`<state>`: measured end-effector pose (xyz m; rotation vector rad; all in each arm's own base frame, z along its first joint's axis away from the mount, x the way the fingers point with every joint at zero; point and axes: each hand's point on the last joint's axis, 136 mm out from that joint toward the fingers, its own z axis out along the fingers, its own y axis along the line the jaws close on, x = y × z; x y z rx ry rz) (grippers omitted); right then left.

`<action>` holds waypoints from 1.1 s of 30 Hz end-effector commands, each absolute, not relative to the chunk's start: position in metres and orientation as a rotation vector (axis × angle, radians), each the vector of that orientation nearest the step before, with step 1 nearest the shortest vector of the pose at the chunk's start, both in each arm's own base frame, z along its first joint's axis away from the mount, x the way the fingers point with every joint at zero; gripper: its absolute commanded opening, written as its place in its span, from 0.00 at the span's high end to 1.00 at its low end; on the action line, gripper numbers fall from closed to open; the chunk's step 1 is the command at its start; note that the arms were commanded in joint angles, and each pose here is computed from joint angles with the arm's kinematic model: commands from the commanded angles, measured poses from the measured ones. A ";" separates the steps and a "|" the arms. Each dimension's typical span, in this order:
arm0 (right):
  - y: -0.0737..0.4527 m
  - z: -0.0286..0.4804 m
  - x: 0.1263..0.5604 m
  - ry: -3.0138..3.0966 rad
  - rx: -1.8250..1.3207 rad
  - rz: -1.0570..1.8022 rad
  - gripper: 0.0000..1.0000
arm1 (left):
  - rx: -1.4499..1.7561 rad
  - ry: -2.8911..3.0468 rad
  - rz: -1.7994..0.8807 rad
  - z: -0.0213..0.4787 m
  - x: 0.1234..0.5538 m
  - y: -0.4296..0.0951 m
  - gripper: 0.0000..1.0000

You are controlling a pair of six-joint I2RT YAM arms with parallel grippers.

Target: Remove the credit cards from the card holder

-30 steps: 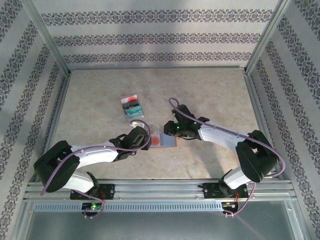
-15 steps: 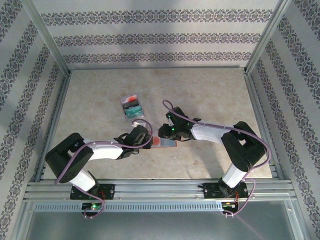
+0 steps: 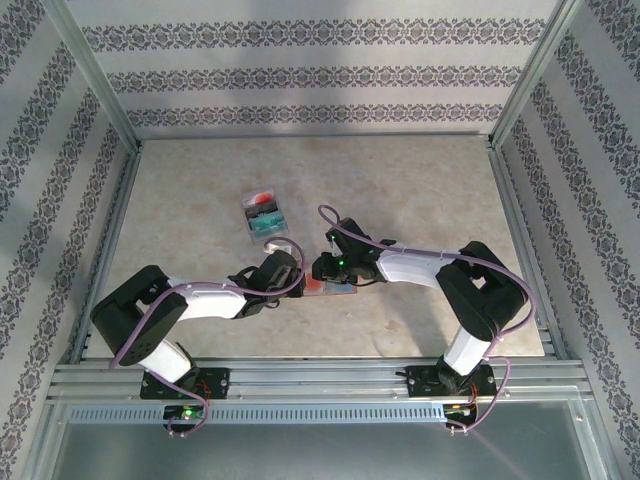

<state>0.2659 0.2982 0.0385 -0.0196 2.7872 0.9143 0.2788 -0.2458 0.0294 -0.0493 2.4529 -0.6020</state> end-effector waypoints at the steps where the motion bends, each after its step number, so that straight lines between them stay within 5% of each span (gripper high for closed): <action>1: 0.295 0.040 0.268 2.776 0.006 0.892 0.73 | -0.072 2.460 -0.609 0.026 0.279 -0.241 0.86; 33: 0.277 0.038 0.262 2.775 0.051 0.854 0.73 | -0.014 2.447 -0.618 0.056 0.285 -0.251 0.91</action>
